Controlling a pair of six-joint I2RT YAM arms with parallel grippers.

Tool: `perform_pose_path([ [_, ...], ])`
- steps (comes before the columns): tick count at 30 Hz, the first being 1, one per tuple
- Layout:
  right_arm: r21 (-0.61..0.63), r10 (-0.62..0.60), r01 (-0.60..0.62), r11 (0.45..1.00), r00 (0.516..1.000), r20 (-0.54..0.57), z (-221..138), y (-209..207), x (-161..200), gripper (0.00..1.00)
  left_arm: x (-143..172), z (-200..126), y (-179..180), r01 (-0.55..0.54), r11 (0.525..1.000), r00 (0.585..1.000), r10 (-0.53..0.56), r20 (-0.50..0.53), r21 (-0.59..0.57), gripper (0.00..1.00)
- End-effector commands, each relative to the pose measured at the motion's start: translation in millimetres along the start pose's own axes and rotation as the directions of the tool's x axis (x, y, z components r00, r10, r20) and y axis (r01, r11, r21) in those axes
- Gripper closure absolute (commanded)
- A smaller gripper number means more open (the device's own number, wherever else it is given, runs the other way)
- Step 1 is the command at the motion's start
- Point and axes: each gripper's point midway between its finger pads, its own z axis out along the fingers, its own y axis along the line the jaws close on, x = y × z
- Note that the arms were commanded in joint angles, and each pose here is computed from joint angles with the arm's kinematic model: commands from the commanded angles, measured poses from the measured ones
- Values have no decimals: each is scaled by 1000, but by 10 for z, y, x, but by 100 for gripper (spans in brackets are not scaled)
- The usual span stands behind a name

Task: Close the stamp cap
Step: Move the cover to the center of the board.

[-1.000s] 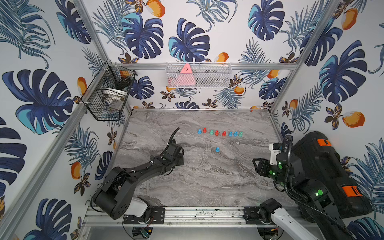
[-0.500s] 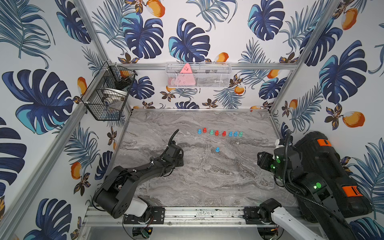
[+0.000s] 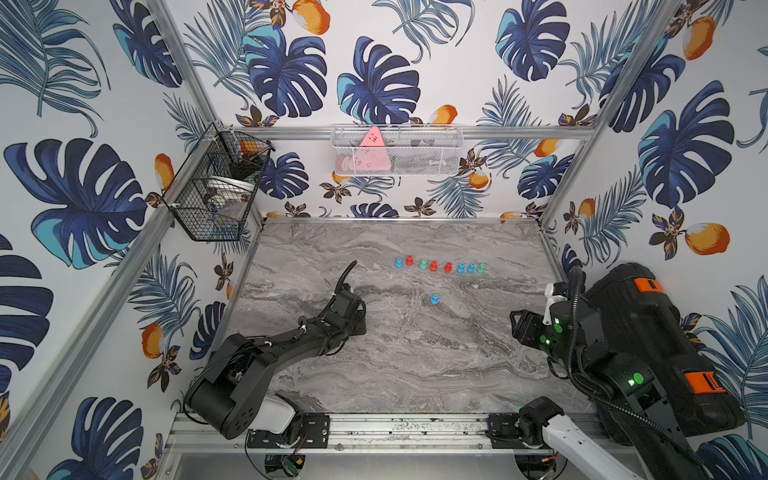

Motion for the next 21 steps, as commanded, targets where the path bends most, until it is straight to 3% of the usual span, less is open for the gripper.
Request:
perform_pose_path([
  [1,-44,4,-3,999,1000,30,-30,70,-56,38,-159,-28,-50,-12,1000,999,11,51,10,49],
  [21,-58,7,-6,998,1000,28,-56,67,-26,38,-288,80,-104,-9,1000,999,10,47,-20,50],
])
